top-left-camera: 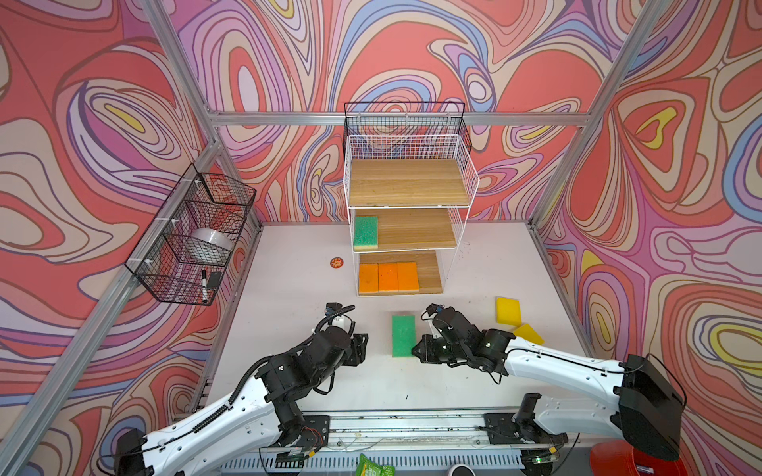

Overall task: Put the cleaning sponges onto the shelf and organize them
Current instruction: 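Lift the green sponge with right gripper and carry it into the shelf, then lower the green sponge onto the tier beside the other green sponge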

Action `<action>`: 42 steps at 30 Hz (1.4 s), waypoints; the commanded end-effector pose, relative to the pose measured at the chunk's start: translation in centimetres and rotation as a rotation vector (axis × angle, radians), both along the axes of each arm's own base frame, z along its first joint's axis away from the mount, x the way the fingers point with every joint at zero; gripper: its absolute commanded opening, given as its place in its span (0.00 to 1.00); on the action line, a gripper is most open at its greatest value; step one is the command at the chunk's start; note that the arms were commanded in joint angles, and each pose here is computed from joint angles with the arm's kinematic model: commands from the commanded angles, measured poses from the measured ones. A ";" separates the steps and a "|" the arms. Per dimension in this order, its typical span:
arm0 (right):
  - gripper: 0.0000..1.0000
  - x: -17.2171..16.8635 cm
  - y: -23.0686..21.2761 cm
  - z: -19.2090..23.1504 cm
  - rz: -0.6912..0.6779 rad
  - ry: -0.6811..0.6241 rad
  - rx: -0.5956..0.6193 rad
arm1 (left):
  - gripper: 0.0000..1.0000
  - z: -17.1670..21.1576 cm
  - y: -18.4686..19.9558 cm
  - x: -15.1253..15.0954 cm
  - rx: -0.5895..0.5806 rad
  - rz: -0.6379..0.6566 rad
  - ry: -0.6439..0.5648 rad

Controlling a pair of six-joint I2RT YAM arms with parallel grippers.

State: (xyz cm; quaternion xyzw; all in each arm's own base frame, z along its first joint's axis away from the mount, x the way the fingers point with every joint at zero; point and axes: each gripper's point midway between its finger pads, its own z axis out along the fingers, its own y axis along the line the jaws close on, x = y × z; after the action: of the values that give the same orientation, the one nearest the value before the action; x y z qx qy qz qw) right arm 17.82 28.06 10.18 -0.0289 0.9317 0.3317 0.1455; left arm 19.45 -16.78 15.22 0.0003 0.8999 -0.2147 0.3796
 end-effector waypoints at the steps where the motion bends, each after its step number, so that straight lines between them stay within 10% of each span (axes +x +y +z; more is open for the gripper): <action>1: 0.00 0.3 -0.2 1.1 0.010 -0.034 -0.004 | 0.66 -0.3 1.1 -0.2 0.039 0.024 0.016; 21: 0.00 10.6 0.3 16.8 -0.016 -0.325 0.138 | 0.68 1.4 2.7 -0.8 0.014 0.023 0.007; 42: 0.00 18.0 2.9 20.2 0.002 -0.372 0.221 | 0.68 -0.3 2.1 -0.8 0.022 -0.009 0.019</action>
State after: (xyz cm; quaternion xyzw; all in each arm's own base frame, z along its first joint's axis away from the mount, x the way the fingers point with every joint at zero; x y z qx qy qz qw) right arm 34.90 30.82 29.39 -0.0667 0.8549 0.4241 0.2913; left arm 18.43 -14.44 14.96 0.0011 0.9063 -0.2058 0.3692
